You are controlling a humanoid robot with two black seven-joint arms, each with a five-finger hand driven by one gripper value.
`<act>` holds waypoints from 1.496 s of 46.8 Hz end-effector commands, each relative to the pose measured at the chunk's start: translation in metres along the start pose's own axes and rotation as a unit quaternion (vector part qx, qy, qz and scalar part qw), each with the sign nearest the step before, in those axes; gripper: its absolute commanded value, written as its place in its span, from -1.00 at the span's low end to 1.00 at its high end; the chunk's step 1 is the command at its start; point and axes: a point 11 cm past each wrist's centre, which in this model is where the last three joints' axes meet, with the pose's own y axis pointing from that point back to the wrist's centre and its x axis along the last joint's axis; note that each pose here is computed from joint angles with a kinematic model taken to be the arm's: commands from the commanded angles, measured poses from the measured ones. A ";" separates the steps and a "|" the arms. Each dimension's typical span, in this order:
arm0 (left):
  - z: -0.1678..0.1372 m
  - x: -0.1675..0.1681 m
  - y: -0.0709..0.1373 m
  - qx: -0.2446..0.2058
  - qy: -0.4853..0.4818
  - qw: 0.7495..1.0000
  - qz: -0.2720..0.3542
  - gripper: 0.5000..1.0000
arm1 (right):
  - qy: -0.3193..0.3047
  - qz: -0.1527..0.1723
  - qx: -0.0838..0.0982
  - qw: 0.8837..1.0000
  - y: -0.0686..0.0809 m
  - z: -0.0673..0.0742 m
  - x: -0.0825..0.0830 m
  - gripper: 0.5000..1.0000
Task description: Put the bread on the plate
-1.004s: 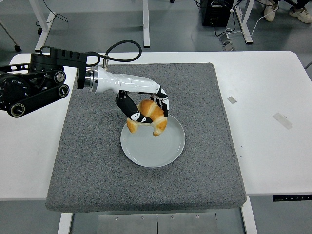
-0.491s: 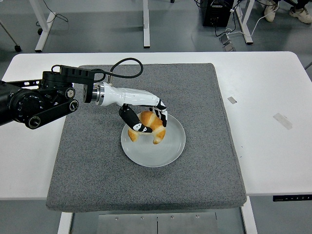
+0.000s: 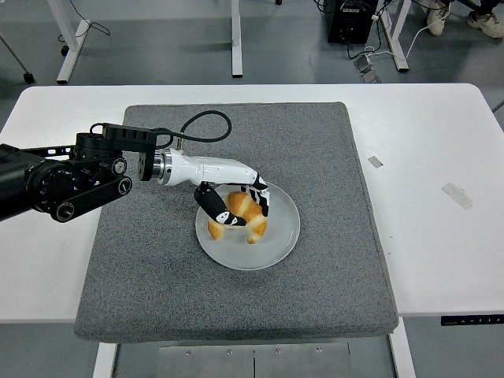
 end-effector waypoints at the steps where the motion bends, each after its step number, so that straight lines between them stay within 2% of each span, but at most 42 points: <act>1: -0.001 -0.001 0.000 0.002 0.002 1.000 0.000 -1.00 | 0.000 0.000 0.000 1.000 0.000 0.000 0.000 1.00; 42: -0.009 -0.010 -0.002 0.009 0.012 1.000 -0.002 -0.99 | 0.000 0.000 0.000 1.000 0.000 0.000 0.000 1.00; 47: -0.009 -0.010 -0.002 0.009 0.013 1.000 -0.001 -0.71 | 0.000 0.000 0.000 1.000 0.000 0.000 0.000 1.00; 58: -0.003 -0.009 -0.008 -0.001 0.019 1.000 0.004 0.19 | 0.000 0.000 0.000 1.000 0.000 0.000 0.000 1.00; 67: -0.003 -0.005 -0.008 -0.001 0.009 1.000 0.025 0.75 | 0.000 0.000 0.000 1.000 0.000 0.000 0.000 1.00; 70: -0.003 -0.004 -0.008 -0.002 0.013 1.000 0.028 0.83 | 0.000 0.000 0.000 1.000 0.000 0.000 0.000 1.00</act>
